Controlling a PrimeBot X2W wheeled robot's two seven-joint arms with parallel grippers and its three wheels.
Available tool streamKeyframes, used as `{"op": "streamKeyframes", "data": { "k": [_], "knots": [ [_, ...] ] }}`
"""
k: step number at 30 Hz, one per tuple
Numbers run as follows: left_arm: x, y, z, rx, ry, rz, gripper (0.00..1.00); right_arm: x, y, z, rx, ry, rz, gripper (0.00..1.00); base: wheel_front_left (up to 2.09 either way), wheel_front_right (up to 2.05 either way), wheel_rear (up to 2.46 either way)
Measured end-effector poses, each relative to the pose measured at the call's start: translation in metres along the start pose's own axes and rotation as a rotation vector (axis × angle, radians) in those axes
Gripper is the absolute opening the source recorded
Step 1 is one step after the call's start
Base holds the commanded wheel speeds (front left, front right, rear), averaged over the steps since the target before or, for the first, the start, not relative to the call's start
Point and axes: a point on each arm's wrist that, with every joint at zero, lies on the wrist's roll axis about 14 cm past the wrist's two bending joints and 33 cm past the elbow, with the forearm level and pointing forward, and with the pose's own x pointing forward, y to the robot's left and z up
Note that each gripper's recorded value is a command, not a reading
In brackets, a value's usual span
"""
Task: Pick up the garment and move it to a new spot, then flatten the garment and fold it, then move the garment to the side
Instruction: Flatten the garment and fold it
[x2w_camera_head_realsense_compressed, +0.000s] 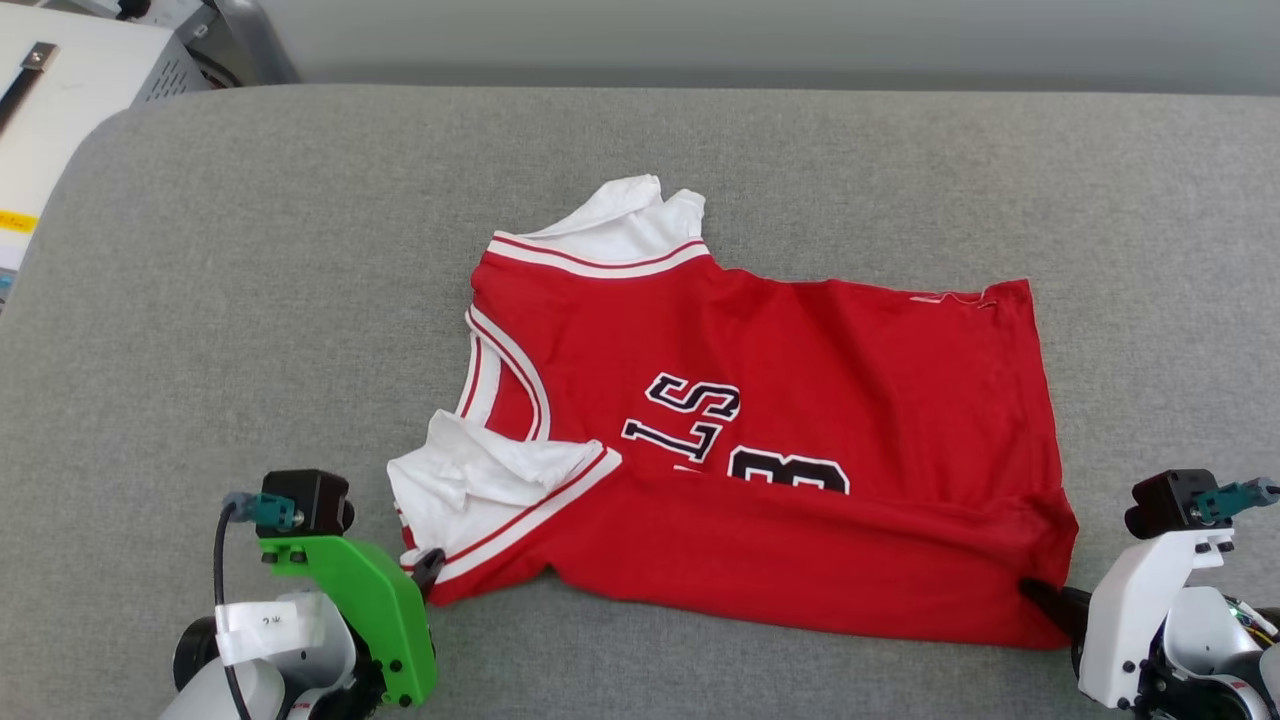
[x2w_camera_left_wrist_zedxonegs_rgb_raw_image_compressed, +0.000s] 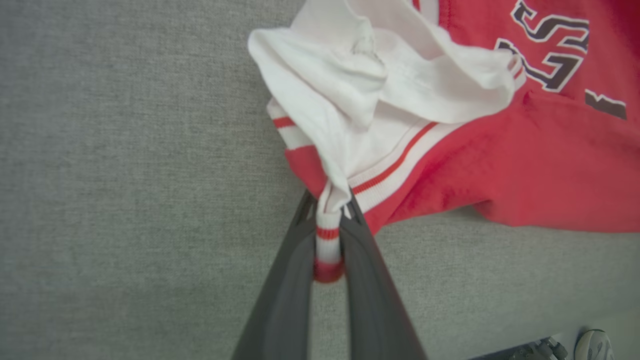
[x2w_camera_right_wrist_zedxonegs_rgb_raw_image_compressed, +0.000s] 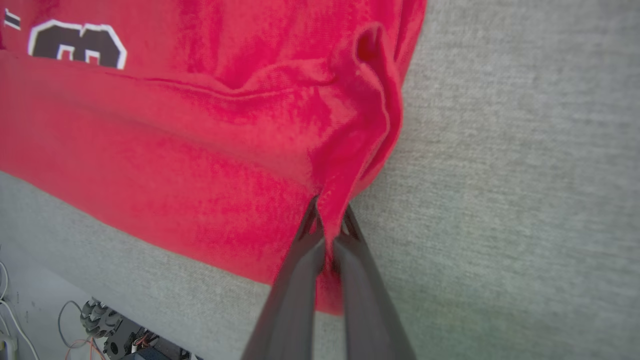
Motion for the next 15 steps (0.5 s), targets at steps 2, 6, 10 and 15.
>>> {"op": "streamKeyframes", "data": {
  "k": [2, 6, 10, 15],
  "knots": [
    [-0.006, 0.002, 0.000, -0.005, -0.014, 0.011, 0.00, -0.004, 0.002, 0.005, 0.002, -0.029, 0.003, 0.00, 0.00, 0.00, 0.00],
    [-0.021, 0.003, -0.002, 0.003, -0.040, 0.022, 0.00, -0.020, 0.002, 0.013, 0.008, -0.090, -0.007, 0.00, 0.00, 0.00, 0.00],
    [-0.038, 0.001, -0.012, 0.001, -0.048, 0.027, 0.00, -0.041, -0.005, 0.003, 0.026, -0.125, -0.040, 0.00, 0.00, 0.00, 0.00],
    [-0.054, 0.002, -0.036, -0.027, -0.018, 0.037, 0.00, -0.060, -0.009, -0.020, 0.066, -0.133, -0.070, 0.00, 0.00, 0.00, 0.00]
  ]
}}
